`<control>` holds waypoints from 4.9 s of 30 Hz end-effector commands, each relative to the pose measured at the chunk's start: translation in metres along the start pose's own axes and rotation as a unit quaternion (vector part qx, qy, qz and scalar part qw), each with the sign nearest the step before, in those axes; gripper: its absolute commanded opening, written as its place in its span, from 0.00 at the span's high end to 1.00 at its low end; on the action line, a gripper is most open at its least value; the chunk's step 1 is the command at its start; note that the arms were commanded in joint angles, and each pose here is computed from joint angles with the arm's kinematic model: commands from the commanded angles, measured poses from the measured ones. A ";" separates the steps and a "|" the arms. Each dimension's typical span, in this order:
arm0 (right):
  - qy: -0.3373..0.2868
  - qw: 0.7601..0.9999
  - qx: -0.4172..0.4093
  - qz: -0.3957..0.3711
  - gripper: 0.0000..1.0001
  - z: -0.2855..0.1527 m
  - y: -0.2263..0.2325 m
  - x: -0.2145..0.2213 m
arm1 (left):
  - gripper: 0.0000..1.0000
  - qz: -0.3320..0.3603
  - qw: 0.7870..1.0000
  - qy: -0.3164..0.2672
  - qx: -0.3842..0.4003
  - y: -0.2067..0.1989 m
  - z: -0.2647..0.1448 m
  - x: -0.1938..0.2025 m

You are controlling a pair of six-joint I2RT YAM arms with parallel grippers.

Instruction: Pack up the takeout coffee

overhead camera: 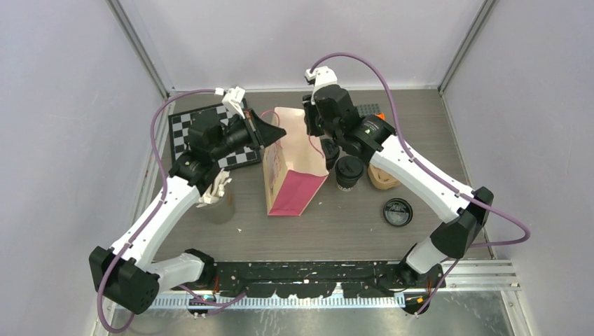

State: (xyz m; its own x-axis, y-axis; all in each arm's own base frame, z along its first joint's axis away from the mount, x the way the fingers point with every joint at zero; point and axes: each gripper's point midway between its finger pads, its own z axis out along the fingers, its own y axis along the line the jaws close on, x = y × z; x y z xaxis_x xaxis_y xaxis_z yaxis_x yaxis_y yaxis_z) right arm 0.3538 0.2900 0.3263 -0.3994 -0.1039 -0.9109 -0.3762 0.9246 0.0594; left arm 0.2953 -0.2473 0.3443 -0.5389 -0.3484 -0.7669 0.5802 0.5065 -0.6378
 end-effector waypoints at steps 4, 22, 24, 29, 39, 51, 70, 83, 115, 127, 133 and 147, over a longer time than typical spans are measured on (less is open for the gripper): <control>-0.042 0.998 -0.009 0.034 0.67 -0.025 -0.009 -0.011 | 1.00 0.033 0.998 -0.021 -0.047 0.011 -0.019 -0.001; -0.021 0.996 -0.059 0.060 0.73 -0.038 -0.017 0.018 | 1.00 0.063 0.990 0.001 -0.129 0.044 -0.033 0.012; -0.025 0.994 -0.072 0.081 0.72 -0.036 -0.021 0.026 | 1.00 0.072 0.986 0.002 -0.148 0.050 -0.038 0.013; -0.045 0.983 -0.129 0.119 0.70 -0.033 -0.021 0.048 | 1.00 0.074 0.983 0.008 -0.167 0.058 -0.044 0.019; -0.089 0.979 -0.164 0.086 0.66 -0.007 -0.016 0.078 | 0.99 0.046 0.988 0.025 -0.143 0.054 -0.041 0.034; -0.067 0.986 -0.135 0.075 0.52 -0.040 -0.028 0.049 | 0.89 0.037 0.989 0.016 -0.141 0.040 -0.046 0.022; -0.032 0.985 -0.107 0.129 0.31 -0.104 -0.040 0.026 | 0.87 0.015 0.994 0.001 -0.107 0.026 -0.049 0.024; -0.037 0.983 -0.113 0.140 0.25 -0.089 -0.034 0.022 | 0.33 0.083 0.988 0.066 -0.109 0.019 -0.053 0.020; 0.021 0.970 0.181 0.160 0.12 -0.076 -0.131 0.049 | 0.23 0.111 0.969 0.163 -0.150 0.042 0.006 -0.014; 0.097 0.960 0.222 0.143 0.18 -0.053 -0.170 0.103 | 0.36 0.081 0.966 0.218 -0.116 0.057 0.020 0.035; 0.132 0.964 0.205 0.105 0.20 -0.021 -0.190 0.118 | 0.74 0.069 0.968 0.218 -0.108 0.050 0.027 0.036; 0.229 0.955 0.178 0.058 0.26 0.016 -0.224 0.154 | 1.00 -0.090 0.942 0.152 -0.285 0.074 0.002 0.024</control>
State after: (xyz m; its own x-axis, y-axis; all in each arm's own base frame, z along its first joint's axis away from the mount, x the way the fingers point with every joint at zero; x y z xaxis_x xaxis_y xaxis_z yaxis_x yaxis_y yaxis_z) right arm 0.3723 0.0791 0.1518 -0.8039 -0.0300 -0.5941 0.0055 0.9983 -0.0578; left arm 0.3238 -0.2345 0.2593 -0.8245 -0.1321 -0.5502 0.2216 0.8193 -0.5288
